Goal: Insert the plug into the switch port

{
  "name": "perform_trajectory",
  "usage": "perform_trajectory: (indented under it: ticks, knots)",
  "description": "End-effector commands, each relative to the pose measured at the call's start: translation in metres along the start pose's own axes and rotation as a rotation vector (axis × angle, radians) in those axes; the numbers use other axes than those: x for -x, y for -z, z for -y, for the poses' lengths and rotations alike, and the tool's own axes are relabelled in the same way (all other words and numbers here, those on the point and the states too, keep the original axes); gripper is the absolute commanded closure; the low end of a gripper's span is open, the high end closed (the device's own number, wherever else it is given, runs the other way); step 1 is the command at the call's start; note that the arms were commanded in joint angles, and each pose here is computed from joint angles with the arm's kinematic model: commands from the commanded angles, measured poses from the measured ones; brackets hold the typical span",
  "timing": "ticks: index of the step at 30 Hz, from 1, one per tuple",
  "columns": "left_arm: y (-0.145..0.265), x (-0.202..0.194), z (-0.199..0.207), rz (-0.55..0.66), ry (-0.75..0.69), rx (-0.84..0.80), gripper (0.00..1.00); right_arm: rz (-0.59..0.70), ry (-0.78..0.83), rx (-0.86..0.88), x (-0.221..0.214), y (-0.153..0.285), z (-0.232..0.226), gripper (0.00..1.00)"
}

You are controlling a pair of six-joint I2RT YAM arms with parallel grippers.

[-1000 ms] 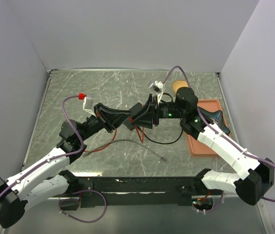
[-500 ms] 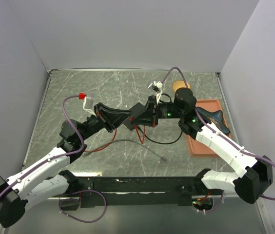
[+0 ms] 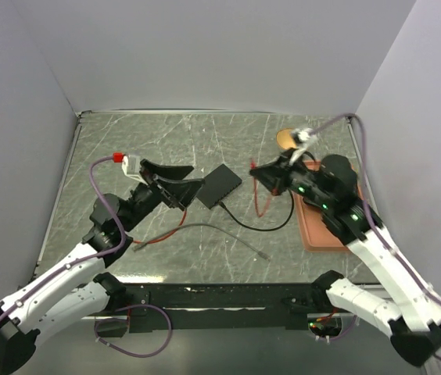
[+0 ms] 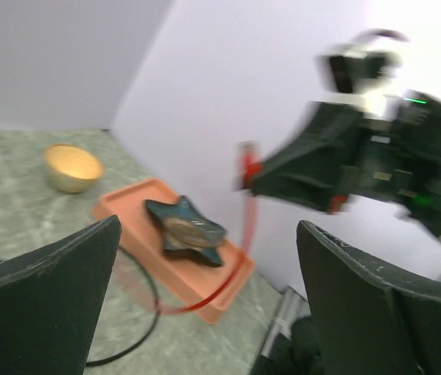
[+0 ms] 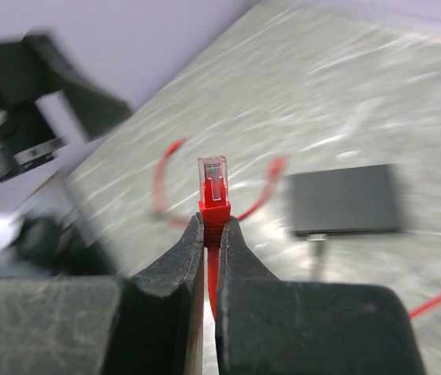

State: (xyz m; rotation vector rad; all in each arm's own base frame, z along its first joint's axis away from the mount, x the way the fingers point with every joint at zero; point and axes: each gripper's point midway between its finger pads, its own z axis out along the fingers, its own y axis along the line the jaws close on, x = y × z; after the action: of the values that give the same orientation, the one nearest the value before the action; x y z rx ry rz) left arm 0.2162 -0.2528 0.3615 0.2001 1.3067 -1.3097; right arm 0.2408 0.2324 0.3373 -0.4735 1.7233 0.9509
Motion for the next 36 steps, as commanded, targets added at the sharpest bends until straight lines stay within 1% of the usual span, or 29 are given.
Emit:
perform_trajectory:
  ticks: [1, 2, 4, 5, 6, 7, 8, 9, 10, 11, 12, 13, 14, 16, 17, 19, 21, 22, 23, 27, 31, 33, 34, 36]
  knots:
    - [0.001, 0.004, -0.045, 0.008, -0.061, 0.239, 0.01, 0.066, 0.106, -0.346, 0.023, 0.038, 0.049, 1.00]
    - [-0.003, 0.001, -0.052, -0.012, -0.066, 0.270, 0.01, 0.046, 0.111, -0.366, 0.020, 0.038, 0.053, 1.00]
    - [-0.006, -0.008, -0.068, -0.049, -0.071, 0.325, 0.01, -0.044, 0.097, -0.393, -0.003, 0.025, 0.067, 1.00]
    - [-0.011, -0.016, -0.080, -0.079, -0.068, 0.354, 0.01, -0.088, 0.083, -0.391, -0.020, 0.019, 0.073, 1.00]
    - [-0.013, -0.018, -0.090, -0.094, -0.069, 0.376, 0.03, -0.102, 0.071, -0.349, -0.029, 0.010, 0.071, 1.00]
    - [-0.015, -0.026, -0.100, -0.131, -0.067, 0.390, 0.03, -0.151, 0.042, -0.340, -0.048, 0.000, 0.076, 1.00]
    - [-0.023, -0.039, -0.112, -0.189, -0.054, 0.402, 0.03, -0.206, 0.018, -0.335, -0.071, -0.006, 0.081, 1.00]
    - [-0.023, -0.040, -0.130, -0.211, -0.049, 0.442, 0.03, -0.212, 0.004, -0.295, -0.079, -0.015, 0.080, 1.00]
    - [-0.022, -0.048, -0.144, -0.246, -0.043, 0.479, 0.03, -0.275, -0.017, -0.297, -0.102, -0.024, 0.087, 1.00]
    - [-0.027, -0.059, -0.162, -0.289, -0.034, 0.509, 0.03, -0.309, -0.027, -0.300, -0.116, -0.028, 0.093, 1.00]
    - [-0.026, -0.060, -0.177, -0.302, -0.041, 0.539, 0.03, -0.331, -0.033, -0.301, -0.126, -0.033, 0.098, 1.00]
    - [-0.026, -0.064, -0.188, -0.318, -0.035, 0.554, 0.04, -0.415, -0.050, -0.303, -0.151, -0.042, 0.106, 1.00]
    - [-0.029, -0.075, -0.205, -0.361, -0.021, 0.575, 0.03, -0.433, -0.051, -0.315, -0.152, -0.048, 0.112, 1.00]
    - [-0.031, -0.079, -0.224, -0.386, -0.007, 0.579, 0.03, -0.511, -0.067, -0.313, -0.173, -0.064, 0.121, 1.00]
    - [-0.035, -0.088, -0.238, -0.414, 0.004, 0.591, 0.03, -0.522, -0.069, -0.315, -0.178, -0.069, 0.125, 1.00]
    - [-0.039, -0.092, -0.253, -0.435, 0.003, 0.583, 0.02, -0.548, -0.072, -0.322, -0.189, -0.078, 0.133, 1.00]
    - [-0.045, -0.102, -0.270, -0.484, 0.009, 0.574, 0.01, -0.558, -0.057, -0.349, -0.190, -0.084, 0.141, 1.00]
    - [-0.047, -0.107, -0.272, -0.505, 0.021, 0.553, 0.01, -0.583, -0.053, -0.356, -0.197, -0.086, 0.146, 1.00]
    - [-0.052, -0.114, -0.280, -0.523, 0.027, 0.538, 0.03, -0.578, -0.044, -0.358, -0.194, -0.090, 0.147, 1.00]
    - [-0.060, -0.128, -0.289, -0.551, 0.047, 0.489, 0.07, -0.597, -0.003, -0.403, -0.199, -0.095, 0.155, 1.00]
    - [-0.062, -0.143, -0.303, -0.592, 0.062, 0.494, 0.10, -0.641, 0.053, -0.470, -0.211, -0.101, 0.166, 1.00]
    - [-0.062, -0.152, -0.311, -0.613, 0.067, 0.491, 0.11, -0.667, 0.086, -0.469, -0.218, -0.105, 0.161, 1.00]
    - [-0.060, -0.160, -0.316, -0.628, 0.079, 0.495, 0.12, -0.684, 0.115, -0.497, -0.222, -0.106, 0.165, 1.00]
    - [-0.062, -0.166, -0.315, -0.647, 0.090, 0.469, 0.14, -0.722, 0.152, -0.486, -0.235, -0.110, 0.160, 1.00]
